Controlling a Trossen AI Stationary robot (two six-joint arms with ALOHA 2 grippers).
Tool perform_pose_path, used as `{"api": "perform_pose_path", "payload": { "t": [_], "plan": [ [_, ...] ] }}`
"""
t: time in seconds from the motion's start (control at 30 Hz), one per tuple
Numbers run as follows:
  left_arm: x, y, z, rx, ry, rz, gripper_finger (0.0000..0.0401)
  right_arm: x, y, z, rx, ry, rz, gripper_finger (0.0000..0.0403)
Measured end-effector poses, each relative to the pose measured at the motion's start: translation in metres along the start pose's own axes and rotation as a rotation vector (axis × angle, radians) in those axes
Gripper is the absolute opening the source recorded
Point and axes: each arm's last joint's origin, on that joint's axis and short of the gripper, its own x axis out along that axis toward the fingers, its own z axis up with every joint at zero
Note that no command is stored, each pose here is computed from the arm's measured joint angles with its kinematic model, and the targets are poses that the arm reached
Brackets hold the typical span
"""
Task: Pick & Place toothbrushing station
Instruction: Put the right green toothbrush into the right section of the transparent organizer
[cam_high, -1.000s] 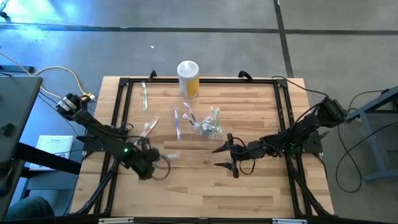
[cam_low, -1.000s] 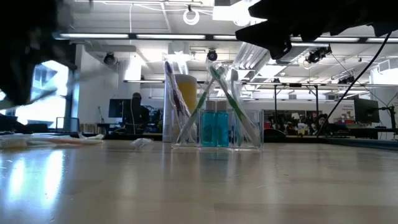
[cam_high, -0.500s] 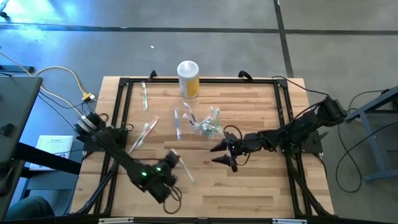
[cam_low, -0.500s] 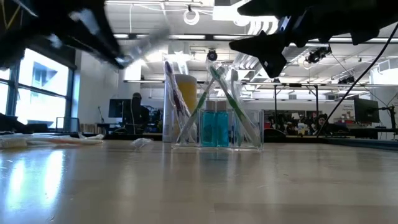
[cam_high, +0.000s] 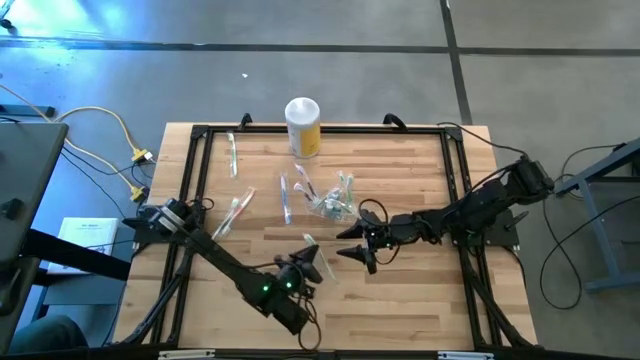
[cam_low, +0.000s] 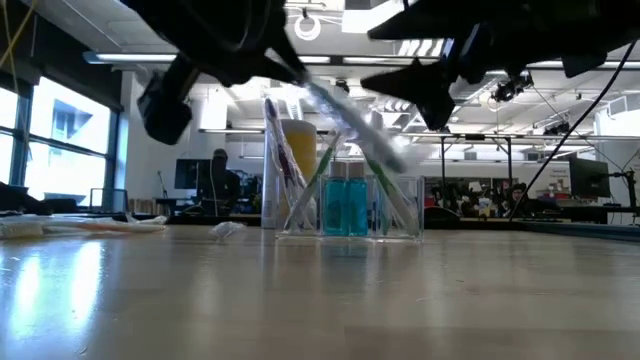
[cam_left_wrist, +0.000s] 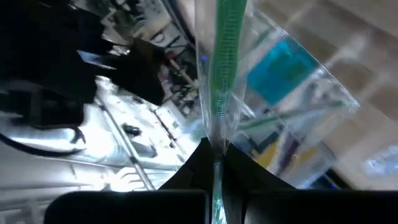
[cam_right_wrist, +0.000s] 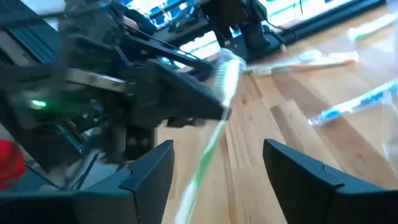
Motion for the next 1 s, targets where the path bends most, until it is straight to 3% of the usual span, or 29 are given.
{"api": "perform_pose_path", "payload": {
  "t": [1.0],
  "plan": [
    [0.029, 0.031, 0.009, -0.119, -0.127, 0.008, 0.0001, 0.011, -0.007, -0.010, 0.048, 0.074, 0.002, 0.0238]
  ]
}}
